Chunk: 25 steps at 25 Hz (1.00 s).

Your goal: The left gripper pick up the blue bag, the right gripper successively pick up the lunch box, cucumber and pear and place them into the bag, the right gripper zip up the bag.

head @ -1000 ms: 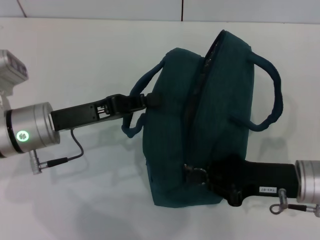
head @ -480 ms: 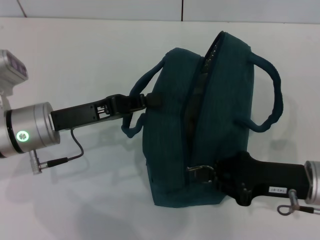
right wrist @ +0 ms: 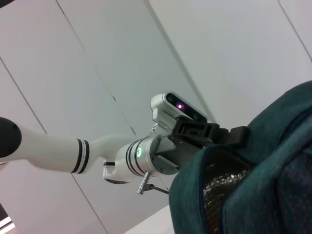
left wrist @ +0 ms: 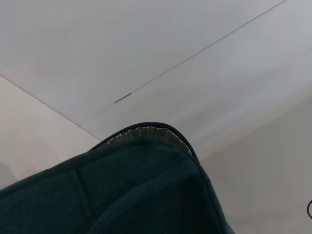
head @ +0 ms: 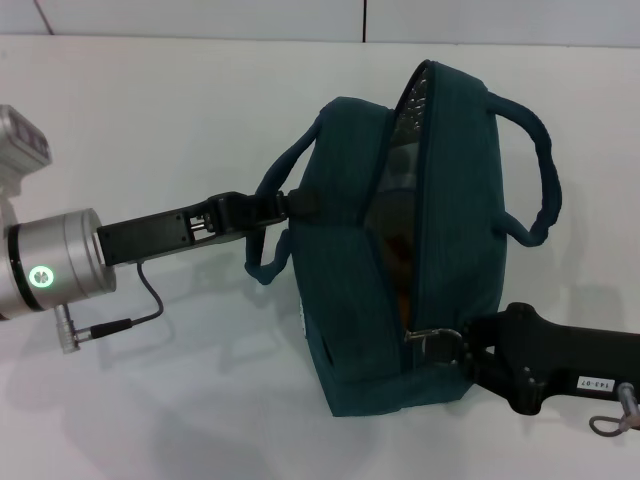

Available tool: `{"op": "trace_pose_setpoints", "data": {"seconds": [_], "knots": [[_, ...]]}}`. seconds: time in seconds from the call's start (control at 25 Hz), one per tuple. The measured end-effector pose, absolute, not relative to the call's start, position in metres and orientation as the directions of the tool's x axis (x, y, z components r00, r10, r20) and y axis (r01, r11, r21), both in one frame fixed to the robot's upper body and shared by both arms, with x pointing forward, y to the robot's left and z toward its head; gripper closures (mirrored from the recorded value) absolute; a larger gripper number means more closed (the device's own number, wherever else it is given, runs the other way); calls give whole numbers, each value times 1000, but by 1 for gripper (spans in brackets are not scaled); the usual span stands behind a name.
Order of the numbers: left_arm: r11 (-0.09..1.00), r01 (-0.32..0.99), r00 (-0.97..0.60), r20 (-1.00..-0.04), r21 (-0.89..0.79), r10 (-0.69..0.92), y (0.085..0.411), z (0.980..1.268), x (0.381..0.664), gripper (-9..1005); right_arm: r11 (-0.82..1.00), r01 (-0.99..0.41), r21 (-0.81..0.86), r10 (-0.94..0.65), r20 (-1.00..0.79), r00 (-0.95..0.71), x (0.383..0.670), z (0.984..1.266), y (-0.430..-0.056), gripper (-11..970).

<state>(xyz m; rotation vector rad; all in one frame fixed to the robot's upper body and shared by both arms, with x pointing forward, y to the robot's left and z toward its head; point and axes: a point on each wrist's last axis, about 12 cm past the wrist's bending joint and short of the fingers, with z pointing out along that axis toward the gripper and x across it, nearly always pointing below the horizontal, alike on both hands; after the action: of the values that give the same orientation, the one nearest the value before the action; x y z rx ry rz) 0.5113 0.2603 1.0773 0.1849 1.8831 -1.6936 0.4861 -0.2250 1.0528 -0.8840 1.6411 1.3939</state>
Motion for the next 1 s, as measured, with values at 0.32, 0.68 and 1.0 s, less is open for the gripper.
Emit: {"op": "trace_pose_setpoints", "data": {"seconds": [0.32,0.68,1.0], "knots": [[177,476,-815,-507,-862,-280,259,1076,510,893,126,-898,421,19,-907,-422,483,1057,-224,933],[167,491,-810,-519,-855,-273,257,1076,509,892,102,-905,414,19,-910,-414,490,1060,-214,931],[167,492,-809,-519,-855,-275,258,1076,508,890,107,-892,440,-22,-896,-444,485,1054,-218,929]]}}
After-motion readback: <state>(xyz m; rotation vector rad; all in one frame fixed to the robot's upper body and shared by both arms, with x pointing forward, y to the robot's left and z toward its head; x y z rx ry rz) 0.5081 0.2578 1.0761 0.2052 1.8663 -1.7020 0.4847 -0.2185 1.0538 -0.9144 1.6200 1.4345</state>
